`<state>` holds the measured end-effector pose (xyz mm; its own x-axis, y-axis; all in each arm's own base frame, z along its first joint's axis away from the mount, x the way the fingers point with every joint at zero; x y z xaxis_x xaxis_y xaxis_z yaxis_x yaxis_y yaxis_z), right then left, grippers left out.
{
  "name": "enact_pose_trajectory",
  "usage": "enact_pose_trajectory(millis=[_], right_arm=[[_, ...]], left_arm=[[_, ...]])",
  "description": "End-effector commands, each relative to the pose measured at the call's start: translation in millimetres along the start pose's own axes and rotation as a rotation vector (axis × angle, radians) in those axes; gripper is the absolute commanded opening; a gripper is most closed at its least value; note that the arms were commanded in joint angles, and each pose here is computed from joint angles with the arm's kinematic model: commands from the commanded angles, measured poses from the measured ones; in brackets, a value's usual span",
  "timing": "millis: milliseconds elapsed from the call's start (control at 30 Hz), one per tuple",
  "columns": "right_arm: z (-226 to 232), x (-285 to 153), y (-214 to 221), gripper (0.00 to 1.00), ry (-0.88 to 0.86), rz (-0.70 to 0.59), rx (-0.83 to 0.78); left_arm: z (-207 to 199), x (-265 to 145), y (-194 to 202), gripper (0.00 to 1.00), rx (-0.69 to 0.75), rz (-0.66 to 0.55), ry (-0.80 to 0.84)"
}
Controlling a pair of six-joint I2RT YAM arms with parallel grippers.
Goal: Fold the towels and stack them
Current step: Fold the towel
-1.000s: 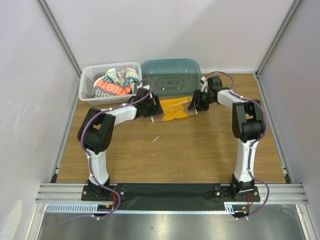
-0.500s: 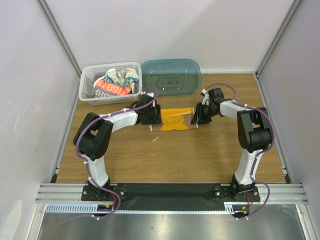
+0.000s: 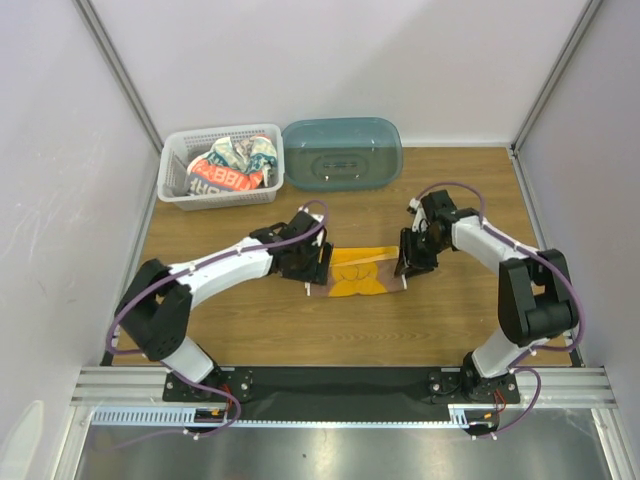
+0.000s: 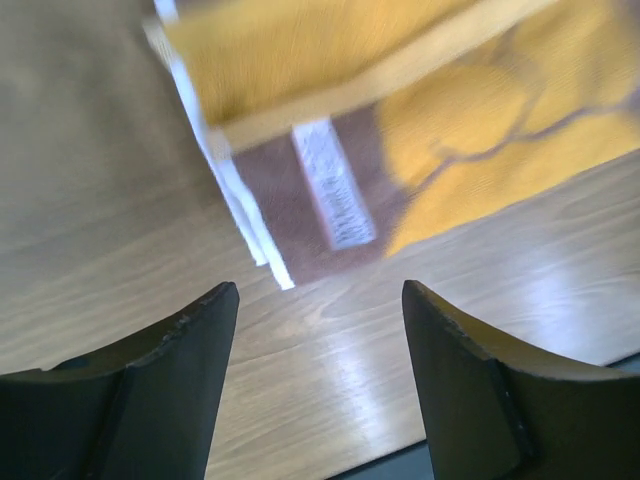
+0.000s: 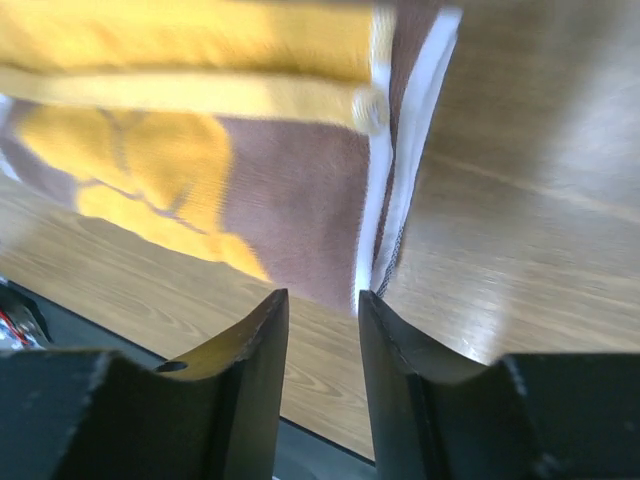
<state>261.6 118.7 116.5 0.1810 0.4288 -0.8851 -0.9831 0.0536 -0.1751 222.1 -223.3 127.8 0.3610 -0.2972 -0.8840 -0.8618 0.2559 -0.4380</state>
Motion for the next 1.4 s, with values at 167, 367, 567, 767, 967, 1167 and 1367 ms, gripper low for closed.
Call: enact_pose_trajectory(millis=[167,367,567,767,967,1167,1367], right_arm=[[18.3,-52.4,-55.6,0.40,-0.015,-0.181,-0.058],[15.5,-51.7,-58.7,0.40,0.015,-0.191,-0.052],[10.7,-49.7,-55.9,0.39,0.037,-0.183,-0.028],[8.3,-49.0,-55.1,0.38,0.058,-0.171,-0.020],[6.7,-48.1,-54.3,0.37,0.062,-0.157,-0.028],[7.8,-49.1,-57.1,0.33,0.055,-0.159,-0.036],[9.9,-48.6,-60.7,0.31,0.046,-0.165,-0.040]], left_arm=[[-1.6,-31.8,-67.8,0.69,-0.021,-0.171,-0.019],[-2.8,-11.3,-75.7,0.61,-0.066,-0.106,-0.059],[-3.3,-5.2,-58.6,0.58,-0.083,-0.023,-0.035],[-12.6,3.3,-41.5,0.60,-0.116,0.061,0.063],[-16.5,15.2,-32.6,0.57,-0.144,0.092,0.089],[-14.9,14.1,-45.4,0.14,-0.145,0.028,0.052],[-14.2,2.4,-61.4,0.00,-0.131,-0.036,0.020]])
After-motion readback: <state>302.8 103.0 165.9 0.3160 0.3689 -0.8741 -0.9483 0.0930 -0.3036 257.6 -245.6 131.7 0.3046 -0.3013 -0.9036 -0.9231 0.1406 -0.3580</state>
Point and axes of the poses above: each gripper's point midway between its finger pads, its own x axis out along the fingers, its own z axis along the line the jaws close on, y = z × x, the point moved 7 cm from there along -x, back along the fingers, and after that the axes turned 4 degrees about x, right-handed, at the moved point
